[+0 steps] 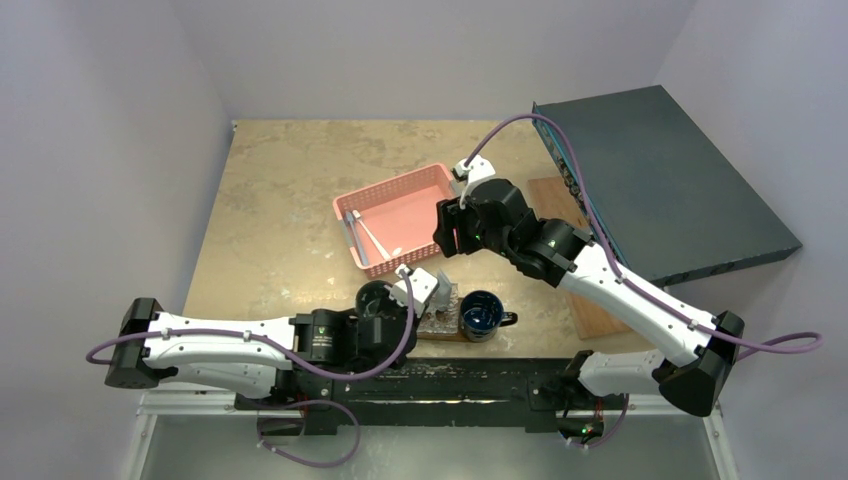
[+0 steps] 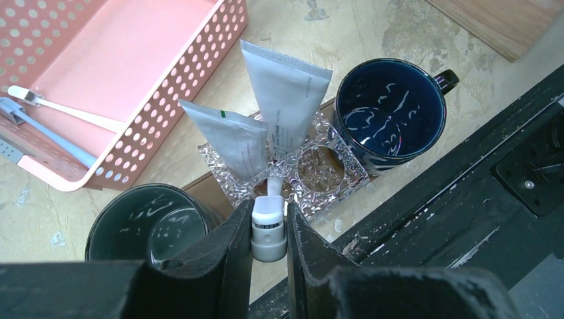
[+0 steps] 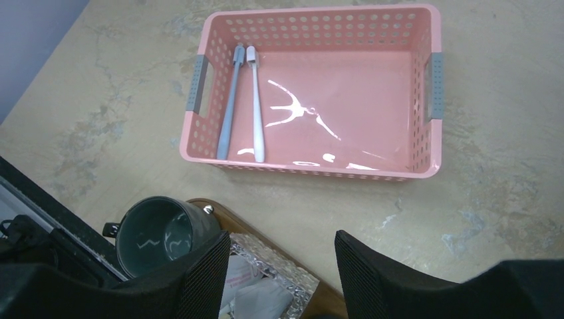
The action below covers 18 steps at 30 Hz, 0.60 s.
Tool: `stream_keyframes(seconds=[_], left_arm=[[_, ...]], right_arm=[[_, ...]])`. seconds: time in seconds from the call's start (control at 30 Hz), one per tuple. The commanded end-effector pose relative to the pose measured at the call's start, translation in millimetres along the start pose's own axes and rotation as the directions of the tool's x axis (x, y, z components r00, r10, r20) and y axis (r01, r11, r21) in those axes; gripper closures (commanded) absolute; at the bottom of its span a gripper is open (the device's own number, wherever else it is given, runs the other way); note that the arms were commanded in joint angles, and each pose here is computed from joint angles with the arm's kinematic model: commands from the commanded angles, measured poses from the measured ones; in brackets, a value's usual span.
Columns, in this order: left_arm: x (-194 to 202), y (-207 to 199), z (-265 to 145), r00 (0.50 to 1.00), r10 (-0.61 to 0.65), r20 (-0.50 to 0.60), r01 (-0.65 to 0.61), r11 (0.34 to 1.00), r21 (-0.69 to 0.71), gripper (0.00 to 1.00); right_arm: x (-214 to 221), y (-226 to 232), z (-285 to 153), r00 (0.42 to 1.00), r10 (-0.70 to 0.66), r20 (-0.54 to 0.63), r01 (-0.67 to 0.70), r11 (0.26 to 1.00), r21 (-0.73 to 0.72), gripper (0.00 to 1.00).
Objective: Prepare toiletry sets of a toothbrush and toothpaste on the tray
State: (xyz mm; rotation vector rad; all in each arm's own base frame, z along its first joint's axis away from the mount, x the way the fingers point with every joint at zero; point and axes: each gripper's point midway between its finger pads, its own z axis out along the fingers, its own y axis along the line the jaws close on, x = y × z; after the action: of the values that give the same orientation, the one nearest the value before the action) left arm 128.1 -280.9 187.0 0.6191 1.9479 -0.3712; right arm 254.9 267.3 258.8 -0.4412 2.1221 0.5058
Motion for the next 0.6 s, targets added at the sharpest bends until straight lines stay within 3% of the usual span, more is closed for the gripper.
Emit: stream_keyframes(seconds=[0.0,0.2,0.37,0.57], left_arm=[[1.3,-0.7,-1.4,1.000,-0.030,0.008,0.030,1.000,-0.001,1.00],[5.2,0.1,-3.7,1.000,-0.025,-0.008,0.025,1.000,-0.005,1.00],[5.7,-0.6,-7.0,1.000,-0.014,-0.020,0.014,1.000,-0.006,0.82],[3.0,-1.9,-11.8,1.000,-0.007,-0.024,0.006,1.000,-0.003,0.73]], right_arm=[[-7.1,2.0,-1.3,0.999,0.027,0.028,-0.027,1.000,-0.012,0.38],[-2.9,1.6,1.4,0.999,0.028,0.017,-0.028,1.000,-0.011,0.38],[-3.3,2.2,2.7,0.999,0.028,0.016,-0.028,1.000,-0.011,0.37],[-3.7,2.8,4.0,1.000,0.027,0.014,-0.027,1.000,-0.012,0.36]])
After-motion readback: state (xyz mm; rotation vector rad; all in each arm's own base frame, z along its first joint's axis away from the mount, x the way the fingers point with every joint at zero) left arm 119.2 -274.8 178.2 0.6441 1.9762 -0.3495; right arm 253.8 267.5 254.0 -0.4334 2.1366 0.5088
